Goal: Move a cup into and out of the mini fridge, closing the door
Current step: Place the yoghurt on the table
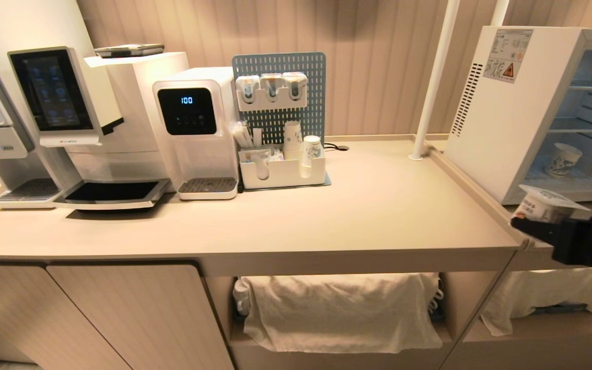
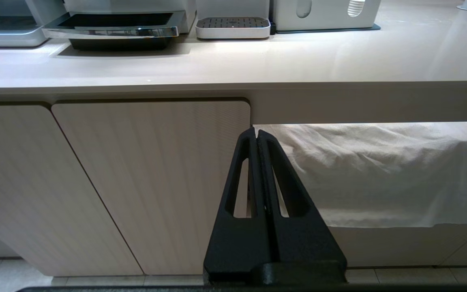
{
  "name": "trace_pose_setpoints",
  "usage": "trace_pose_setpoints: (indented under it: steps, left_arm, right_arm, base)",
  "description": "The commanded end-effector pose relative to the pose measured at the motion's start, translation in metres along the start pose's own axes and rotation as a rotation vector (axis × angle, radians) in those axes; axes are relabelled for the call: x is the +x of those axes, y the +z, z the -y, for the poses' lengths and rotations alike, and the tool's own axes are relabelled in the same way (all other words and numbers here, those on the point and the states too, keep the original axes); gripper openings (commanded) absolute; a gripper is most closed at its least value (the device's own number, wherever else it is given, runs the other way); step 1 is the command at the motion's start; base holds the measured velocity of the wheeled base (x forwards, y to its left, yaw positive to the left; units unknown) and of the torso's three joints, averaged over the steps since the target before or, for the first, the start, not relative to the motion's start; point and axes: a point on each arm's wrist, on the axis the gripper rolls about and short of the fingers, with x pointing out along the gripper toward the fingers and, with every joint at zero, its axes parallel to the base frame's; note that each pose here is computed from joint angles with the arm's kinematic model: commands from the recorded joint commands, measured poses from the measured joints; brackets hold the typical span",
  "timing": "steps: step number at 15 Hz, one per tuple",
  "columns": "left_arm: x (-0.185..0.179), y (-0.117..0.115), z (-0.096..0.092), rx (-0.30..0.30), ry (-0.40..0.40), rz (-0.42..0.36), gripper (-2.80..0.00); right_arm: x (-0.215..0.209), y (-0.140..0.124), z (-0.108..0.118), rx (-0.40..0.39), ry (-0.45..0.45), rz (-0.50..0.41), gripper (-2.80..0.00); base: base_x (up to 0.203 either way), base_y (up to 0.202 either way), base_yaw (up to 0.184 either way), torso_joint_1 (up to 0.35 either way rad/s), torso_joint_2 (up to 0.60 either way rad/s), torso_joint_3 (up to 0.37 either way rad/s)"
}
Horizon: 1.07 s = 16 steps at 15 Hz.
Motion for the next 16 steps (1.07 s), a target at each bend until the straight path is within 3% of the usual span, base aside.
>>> trace_pose_setpoints:
  steps: [1, 9, 12, 16]
  left_arm:
    - [0.000, 0.000, 0.000, -0.001, -0.001, 0.001, -2.80]
    - [0.000, 0.000, 0.000, -0.002, -0.001, 0.001, -2.80]
    - [0.000, 0.000, 0.000, -0.002, -0.001, 0.001, -2.80]
    - [0.000, 0.000, 0.000, -0.002, -0.001, 0.002, -2.80]
  right_arm:
    - [0.083, -0.032, 0.013, 0.006, -0.052, -0.105, -2.80]
    - [0.202, -0.093, 0.002, -0.167, -0.435, 0.153, -2.80]
    - [0.226, -0.091, 0.006, -0.186, -0.476, 0.176, -2.80]
    - [0.249, -0.080, 0.027, -0.172, -0.530, 0.143, -2.80]
  base:
    - [0.000, 0.000, 0.000, 0.000, 0.00, 0.000]
    - [0.000, 0.000, 0.000, 0.000, 0.00, 0.000]
    - [0.000, 0.000, 0.000, 0.000, 0.00, 0.000]
    - [0.000, 0.000, 0.000, 0.000, 0.00, 0.000]
